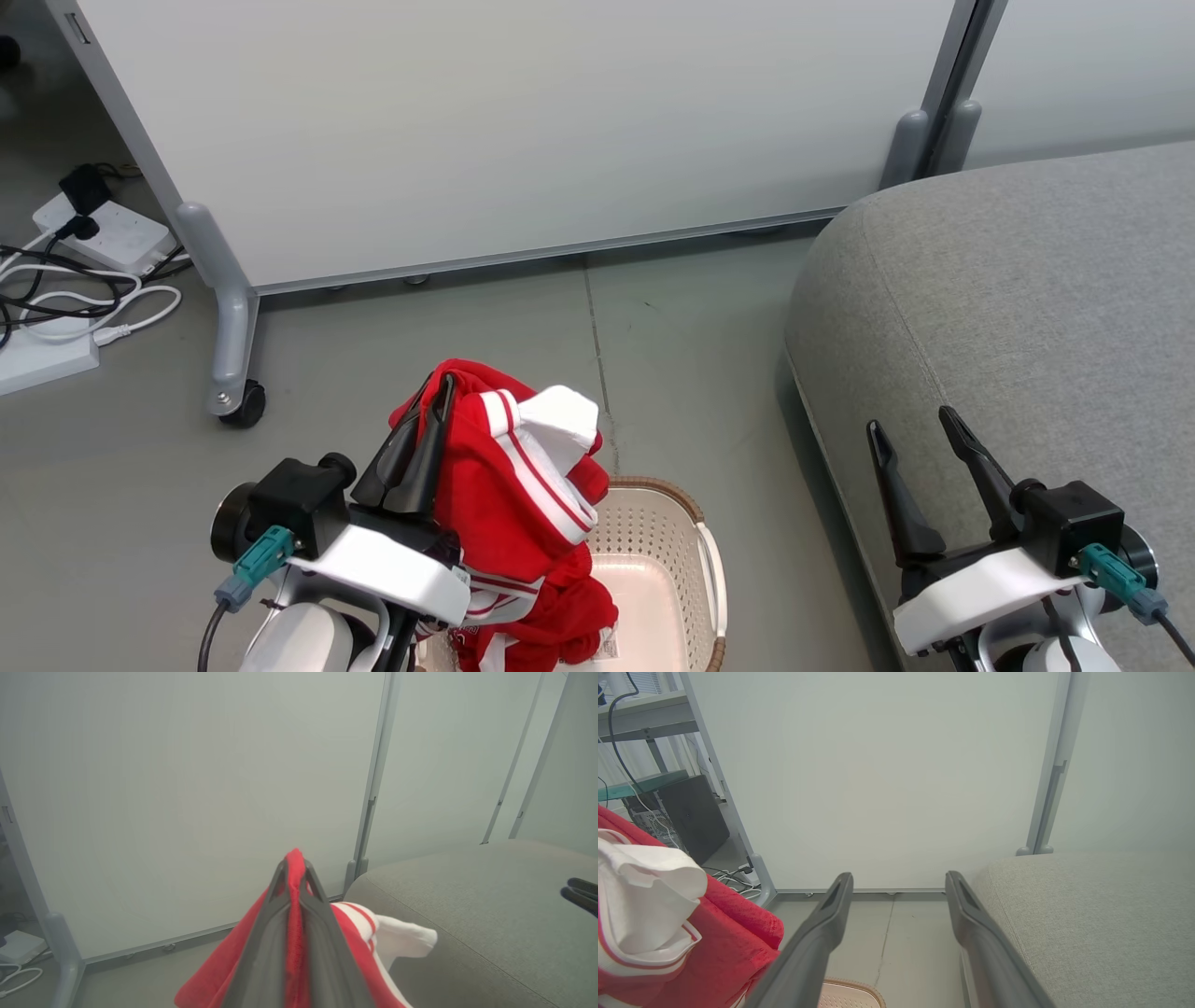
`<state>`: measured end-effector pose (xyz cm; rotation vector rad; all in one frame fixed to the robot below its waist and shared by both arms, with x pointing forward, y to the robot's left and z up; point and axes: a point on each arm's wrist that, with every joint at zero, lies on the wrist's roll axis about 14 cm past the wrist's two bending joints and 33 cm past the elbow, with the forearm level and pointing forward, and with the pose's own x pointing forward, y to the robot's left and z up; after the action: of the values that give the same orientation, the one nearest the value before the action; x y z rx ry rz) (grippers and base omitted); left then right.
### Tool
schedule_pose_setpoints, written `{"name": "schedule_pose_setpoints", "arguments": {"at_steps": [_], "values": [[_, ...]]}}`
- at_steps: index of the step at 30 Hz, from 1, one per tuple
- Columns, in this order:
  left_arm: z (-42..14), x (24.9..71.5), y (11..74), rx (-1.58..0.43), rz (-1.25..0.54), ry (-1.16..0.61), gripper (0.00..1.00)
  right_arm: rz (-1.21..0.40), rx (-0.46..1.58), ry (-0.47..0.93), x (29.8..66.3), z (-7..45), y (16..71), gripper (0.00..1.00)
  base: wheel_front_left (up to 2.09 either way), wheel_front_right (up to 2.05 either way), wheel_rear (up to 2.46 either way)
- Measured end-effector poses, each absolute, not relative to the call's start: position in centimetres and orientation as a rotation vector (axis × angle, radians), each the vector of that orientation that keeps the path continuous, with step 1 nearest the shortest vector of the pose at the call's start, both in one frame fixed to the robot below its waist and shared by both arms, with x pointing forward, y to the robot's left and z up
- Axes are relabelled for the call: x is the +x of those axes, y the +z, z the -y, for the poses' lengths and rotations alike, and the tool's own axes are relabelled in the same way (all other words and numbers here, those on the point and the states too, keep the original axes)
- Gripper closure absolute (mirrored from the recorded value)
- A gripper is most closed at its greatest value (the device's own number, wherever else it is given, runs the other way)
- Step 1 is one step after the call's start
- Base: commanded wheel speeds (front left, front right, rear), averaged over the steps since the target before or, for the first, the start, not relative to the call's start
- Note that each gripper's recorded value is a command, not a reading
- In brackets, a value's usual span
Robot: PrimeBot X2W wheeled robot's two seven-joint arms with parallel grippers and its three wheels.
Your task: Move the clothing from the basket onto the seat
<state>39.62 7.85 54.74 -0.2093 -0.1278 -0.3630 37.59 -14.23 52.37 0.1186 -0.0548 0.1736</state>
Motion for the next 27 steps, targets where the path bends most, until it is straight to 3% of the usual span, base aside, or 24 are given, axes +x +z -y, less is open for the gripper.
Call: {"name": "schedule_pose_setpoints", "arguments": {"at_steps": [18,22,27], "values": [[-8.3,39.4,54.4,-0.202,0.114,-0.357,1.0,0.061,0.127,0.21,38.0,13.0,52.6,0.0,0.0,0.0,0.0],[-8.3,39.5,54.6,-0.201,0.12,-0.359,1.0,0.099,0.131,0.293,38.5,10.3,54.1,0.0,0.0,0.0,0.0],[-8.2,39.5,54.5,-0.203,0.118,-0.363,1.0,0.127,0.149,0.494,38.3,3.8,55.7,0.0,0.0,0.0,0.0]]}}
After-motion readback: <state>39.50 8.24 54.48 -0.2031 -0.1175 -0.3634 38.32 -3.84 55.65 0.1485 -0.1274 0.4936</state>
